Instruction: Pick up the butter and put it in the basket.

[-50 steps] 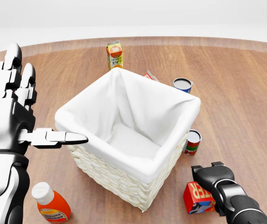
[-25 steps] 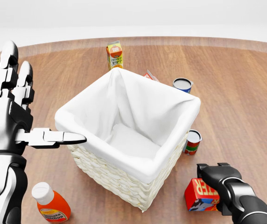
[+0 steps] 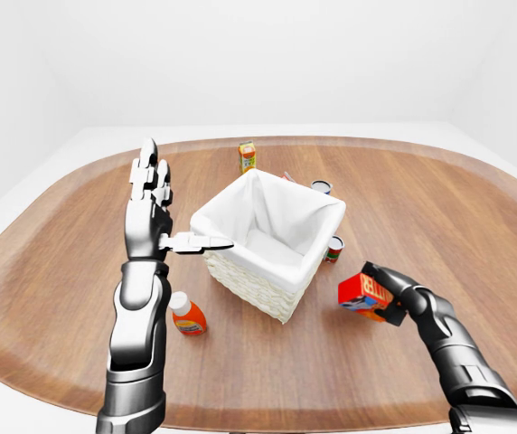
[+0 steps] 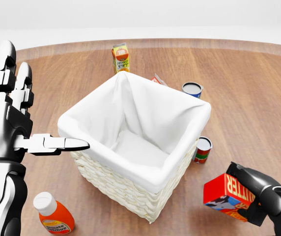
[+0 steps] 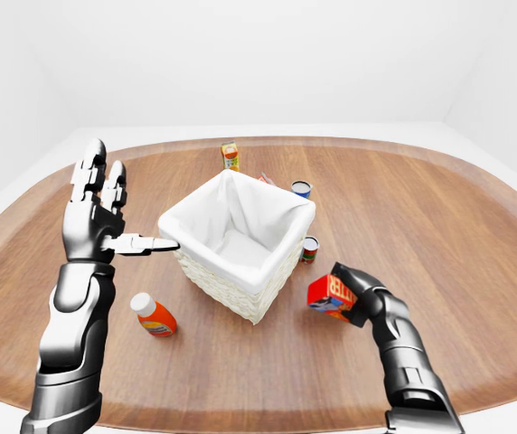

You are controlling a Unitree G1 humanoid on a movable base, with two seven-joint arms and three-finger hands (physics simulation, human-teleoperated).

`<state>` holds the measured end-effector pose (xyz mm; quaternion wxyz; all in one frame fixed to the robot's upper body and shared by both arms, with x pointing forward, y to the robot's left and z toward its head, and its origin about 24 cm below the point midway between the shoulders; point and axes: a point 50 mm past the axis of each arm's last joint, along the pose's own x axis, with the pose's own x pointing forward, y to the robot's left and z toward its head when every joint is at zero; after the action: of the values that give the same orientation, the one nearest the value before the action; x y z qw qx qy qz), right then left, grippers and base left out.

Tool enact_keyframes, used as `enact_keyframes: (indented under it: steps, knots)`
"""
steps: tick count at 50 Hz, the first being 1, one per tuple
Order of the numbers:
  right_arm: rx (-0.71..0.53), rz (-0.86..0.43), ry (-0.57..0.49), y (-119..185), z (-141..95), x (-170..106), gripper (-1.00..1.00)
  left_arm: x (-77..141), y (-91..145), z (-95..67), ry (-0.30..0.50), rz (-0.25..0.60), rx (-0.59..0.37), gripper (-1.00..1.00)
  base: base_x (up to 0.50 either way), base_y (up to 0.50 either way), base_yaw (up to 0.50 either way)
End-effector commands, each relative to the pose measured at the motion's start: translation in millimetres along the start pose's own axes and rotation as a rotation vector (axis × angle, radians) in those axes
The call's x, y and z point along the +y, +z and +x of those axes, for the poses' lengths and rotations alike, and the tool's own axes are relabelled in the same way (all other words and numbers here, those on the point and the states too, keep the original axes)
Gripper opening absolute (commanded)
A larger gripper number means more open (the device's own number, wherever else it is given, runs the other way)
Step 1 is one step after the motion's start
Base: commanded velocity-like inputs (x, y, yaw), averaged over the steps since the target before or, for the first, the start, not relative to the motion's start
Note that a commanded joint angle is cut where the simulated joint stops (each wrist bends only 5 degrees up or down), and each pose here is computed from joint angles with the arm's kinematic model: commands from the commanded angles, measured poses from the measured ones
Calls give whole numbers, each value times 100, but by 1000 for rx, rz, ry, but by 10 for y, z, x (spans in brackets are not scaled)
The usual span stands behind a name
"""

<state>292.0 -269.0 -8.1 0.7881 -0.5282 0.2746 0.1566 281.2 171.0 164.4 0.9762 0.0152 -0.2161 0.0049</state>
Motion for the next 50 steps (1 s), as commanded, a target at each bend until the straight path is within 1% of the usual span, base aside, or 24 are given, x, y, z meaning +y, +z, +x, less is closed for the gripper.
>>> enact_keyframes:
  steps: [1,2,6,9,11,14,18,19,23,26,30,33,36,40,46,50]
  knots:
    - [39,192,-157,-447,-269,-448,-100,7,10,-1,1,3,-4,100,0,0,0]
    - [40,193,-158,-451,-271,-452,-100,7,10,-1,1,3,-4,100,0,0,0]
    - [36,227,-192,-523,-342,-609,-100,6,18,-2,1,3,-7,100,0,0,0]
    - [4,244,-227,-487,-382,-724,-100,8,28,1,2,3,-12,100,0,0,0]
    - [-58,280,-228,-408,-412,-779,-100,7,35,4,2,3,-15,100,0,0,0]
    - [-152,284,-282,-218,-464,-937,-100,8,46,9,2,4,-20,100,0,0,0]
    - [-281,299,-299,35,-513,-1063,-100,12,65,13,1,5,-28,100,0,0,0]
    - [-354,308,-316,173,-556,-1145,-100,19,74,16,3,5,-32,100,0,0,0]
    - [-476,284,-365,446,-663,-1332,-100,21,69,15,4,6,-29,100,0,0,0]
    - [-539,261,-387,605,-724,-1435,-100,18,68,18,3,5,-29,100,0,0,0]
    - [-592,239,-421,772,-776,-1556,-100,13,67,18,2,5,-29,100,0,0,0]
    - [-659,223,-457,945,-856,-1671,-100,14,69,18,2,5,-30,100,0,0,0]
    - [-697,207,-475,1046,-913,-1736,-100,11,71,18,1,4,-31,100,0,0,0]
    - [-768,175,-512,1214,-1045,-1849,-100,3,63,12,-2,3,-27,100,0,0,0]
    - [-857,142,-539,1419,-1190,-1930,-100,13,68,9,1,3,-29,100,0,0,0]
    - [-883,131,-538,1504,-1210,-1933,-100,9,67,3,0,3,-29,100,0,0,0]
